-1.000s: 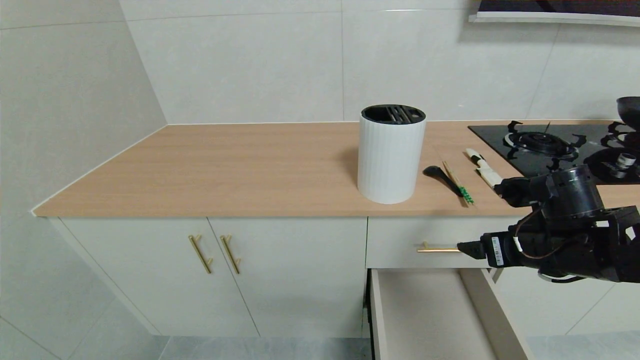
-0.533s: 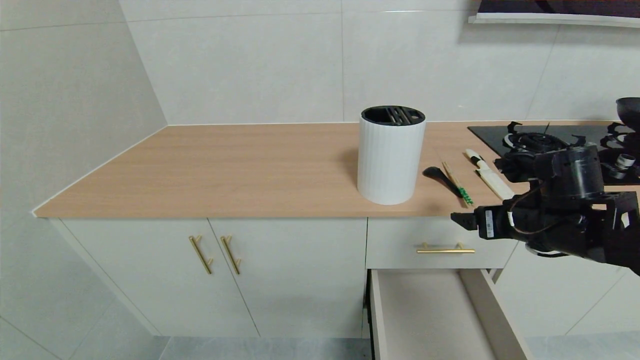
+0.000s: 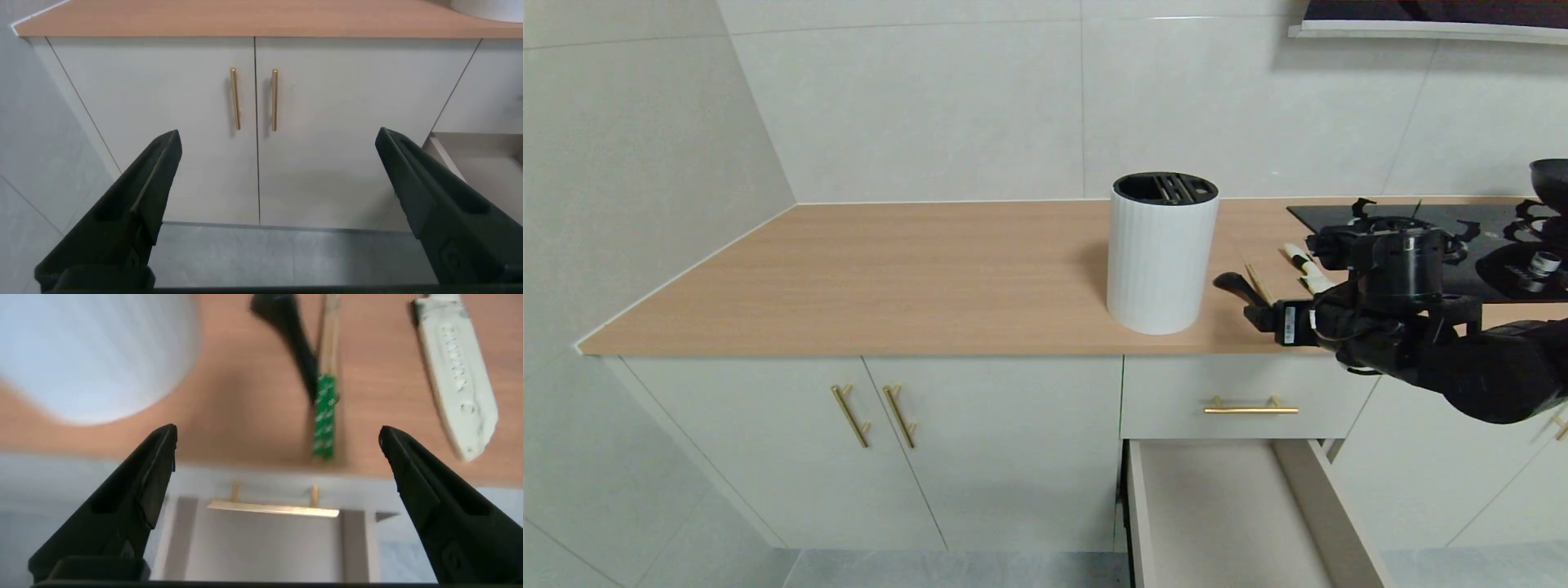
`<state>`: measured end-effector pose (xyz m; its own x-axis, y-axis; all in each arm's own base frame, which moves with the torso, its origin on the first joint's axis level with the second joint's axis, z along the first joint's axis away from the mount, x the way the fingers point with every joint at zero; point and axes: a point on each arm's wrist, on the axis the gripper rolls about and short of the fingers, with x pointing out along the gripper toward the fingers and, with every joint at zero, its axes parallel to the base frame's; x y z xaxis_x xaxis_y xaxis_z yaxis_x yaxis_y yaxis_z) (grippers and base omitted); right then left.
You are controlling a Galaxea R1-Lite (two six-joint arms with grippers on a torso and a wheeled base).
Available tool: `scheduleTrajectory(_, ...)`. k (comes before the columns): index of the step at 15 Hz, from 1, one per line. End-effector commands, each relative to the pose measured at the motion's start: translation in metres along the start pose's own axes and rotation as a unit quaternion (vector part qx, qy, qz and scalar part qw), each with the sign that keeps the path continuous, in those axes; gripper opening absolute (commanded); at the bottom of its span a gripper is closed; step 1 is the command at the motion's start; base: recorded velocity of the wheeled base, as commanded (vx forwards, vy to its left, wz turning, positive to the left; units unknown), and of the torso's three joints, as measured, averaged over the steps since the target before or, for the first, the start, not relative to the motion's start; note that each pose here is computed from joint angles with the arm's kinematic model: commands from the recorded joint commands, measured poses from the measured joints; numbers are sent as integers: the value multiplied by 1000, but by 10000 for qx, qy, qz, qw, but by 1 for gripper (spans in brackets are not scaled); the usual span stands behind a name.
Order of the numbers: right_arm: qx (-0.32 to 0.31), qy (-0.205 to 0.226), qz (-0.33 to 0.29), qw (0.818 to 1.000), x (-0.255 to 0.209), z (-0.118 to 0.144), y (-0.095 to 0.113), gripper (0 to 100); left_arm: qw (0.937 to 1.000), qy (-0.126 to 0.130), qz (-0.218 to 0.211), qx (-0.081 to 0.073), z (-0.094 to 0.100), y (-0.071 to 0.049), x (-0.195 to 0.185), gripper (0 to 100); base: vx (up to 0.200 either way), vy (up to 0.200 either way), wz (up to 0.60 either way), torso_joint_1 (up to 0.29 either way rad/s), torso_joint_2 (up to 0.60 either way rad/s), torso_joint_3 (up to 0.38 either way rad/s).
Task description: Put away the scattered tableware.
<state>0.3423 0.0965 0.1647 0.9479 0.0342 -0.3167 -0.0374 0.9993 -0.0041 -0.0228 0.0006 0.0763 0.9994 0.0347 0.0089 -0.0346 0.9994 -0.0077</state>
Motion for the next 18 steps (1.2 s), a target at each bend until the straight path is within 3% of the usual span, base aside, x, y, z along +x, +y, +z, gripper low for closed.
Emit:
scheduleTrajectory(1, -47, 256, -145, 9996, 19, -17, -5, 100, 10000, -1, 3, -1, 0, 0, 0, 100, 0, 0, 0, 0, 0, 0)
scheduleTrajectory(13, 29, 302, -385, 9988, 42, -21, -13, 100, 10000, -1, 3, -1, 0, 0, 0, 100, 0, 0, 0, 0, 0, 0)
scheduleTrajectory(14, 25, 331, -394, 9987, 44, -23, -13, 0, 10000, -1, 3, -1, 0, 0, 0, 100, 0, 0, 0, 0, 0, 0)
scheduleTrajectory(18, 34, 324, -394, 9987, 43, -23, -13, 0, 10000, -1, 3, -1, 0, 0, 0, 100, 0, 0, 0, 0, 0, 0)
